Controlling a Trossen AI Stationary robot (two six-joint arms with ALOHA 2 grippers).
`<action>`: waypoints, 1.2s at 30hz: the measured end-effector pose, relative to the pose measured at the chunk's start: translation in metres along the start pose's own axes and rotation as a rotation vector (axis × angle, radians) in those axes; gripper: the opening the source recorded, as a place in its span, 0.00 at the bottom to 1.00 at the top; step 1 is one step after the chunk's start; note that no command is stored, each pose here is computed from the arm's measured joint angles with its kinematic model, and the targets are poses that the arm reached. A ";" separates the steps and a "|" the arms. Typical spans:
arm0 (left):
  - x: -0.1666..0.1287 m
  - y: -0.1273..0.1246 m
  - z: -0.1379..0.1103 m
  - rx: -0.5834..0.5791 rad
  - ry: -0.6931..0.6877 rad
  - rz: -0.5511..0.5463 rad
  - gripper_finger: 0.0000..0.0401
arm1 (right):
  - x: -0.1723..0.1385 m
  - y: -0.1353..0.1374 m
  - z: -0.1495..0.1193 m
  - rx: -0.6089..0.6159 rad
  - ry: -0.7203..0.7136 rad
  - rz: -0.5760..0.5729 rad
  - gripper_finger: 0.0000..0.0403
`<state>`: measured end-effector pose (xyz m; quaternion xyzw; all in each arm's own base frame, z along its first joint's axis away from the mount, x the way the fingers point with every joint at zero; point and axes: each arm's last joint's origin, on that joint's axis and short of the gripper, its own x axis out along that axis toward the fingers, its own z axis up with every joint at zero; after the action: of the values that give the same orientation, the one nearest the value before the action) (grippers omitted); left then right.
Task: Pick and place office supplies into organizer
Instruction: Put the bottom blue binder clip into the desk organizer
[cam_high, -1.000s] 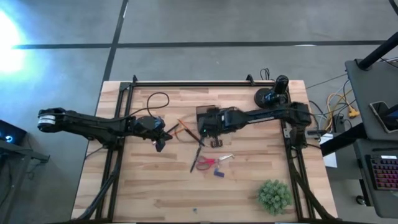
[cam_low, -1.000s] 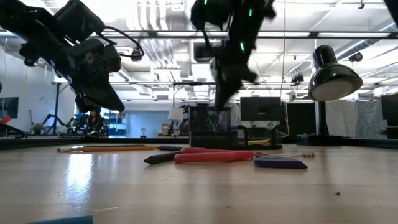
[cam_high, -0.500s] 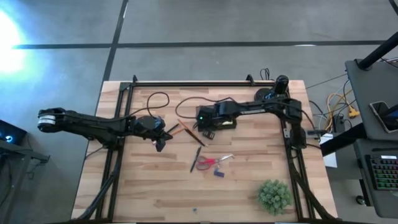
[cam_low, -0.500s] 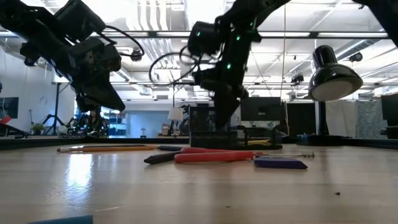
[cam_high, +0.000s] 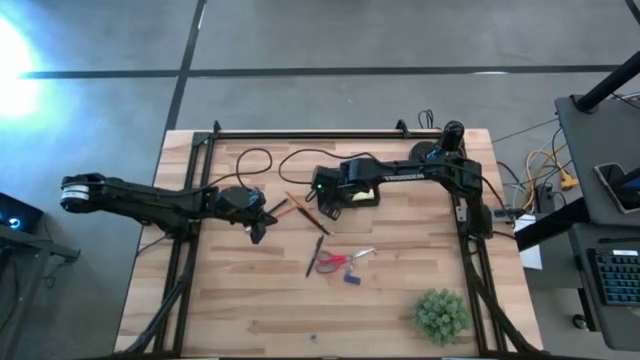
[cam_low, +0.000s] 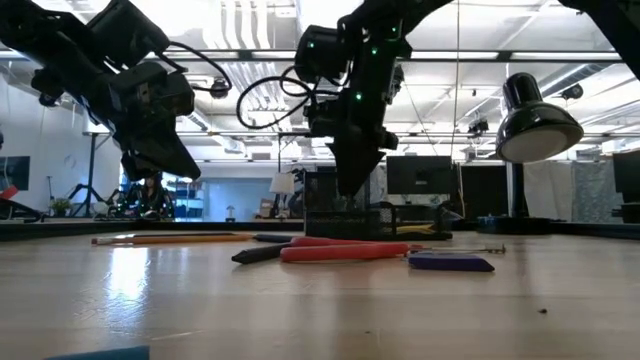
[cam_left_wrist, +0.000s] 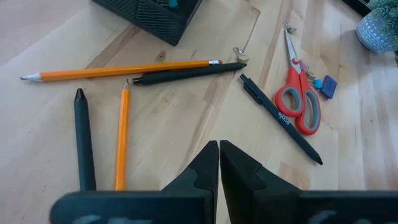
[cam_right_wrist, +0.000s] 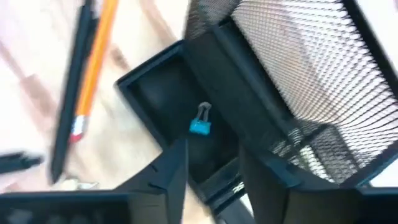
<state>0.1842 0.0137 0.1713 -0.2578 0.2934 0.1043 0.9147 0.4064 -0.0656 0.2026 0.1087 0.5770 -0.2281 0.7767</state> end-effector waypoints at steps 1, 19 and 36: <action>0.000 0.000 0.000 0.001 0.000 0.000 0.00 | 0.000 0.001 -0.001 -0.002 0.005 0.007 0.38; 0.000 -0.003 0.000 0.099 0.035 -0.076 0.00 | -0.075 0.141 -0.099 -0.243 0.134 0.337 0.44; 0.022 -0.137 0.021 0.836 0.071 -0.543 0.00 | -0.140 0.142 -0.195 0.188 0.076 -0.224 0.42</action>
<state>0.2585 -0.0899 0.2288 0.0606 0.2632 -0.2728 0.9234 0.2769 0.1743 0.2605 0.1244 0.5907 -0.3623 0.7102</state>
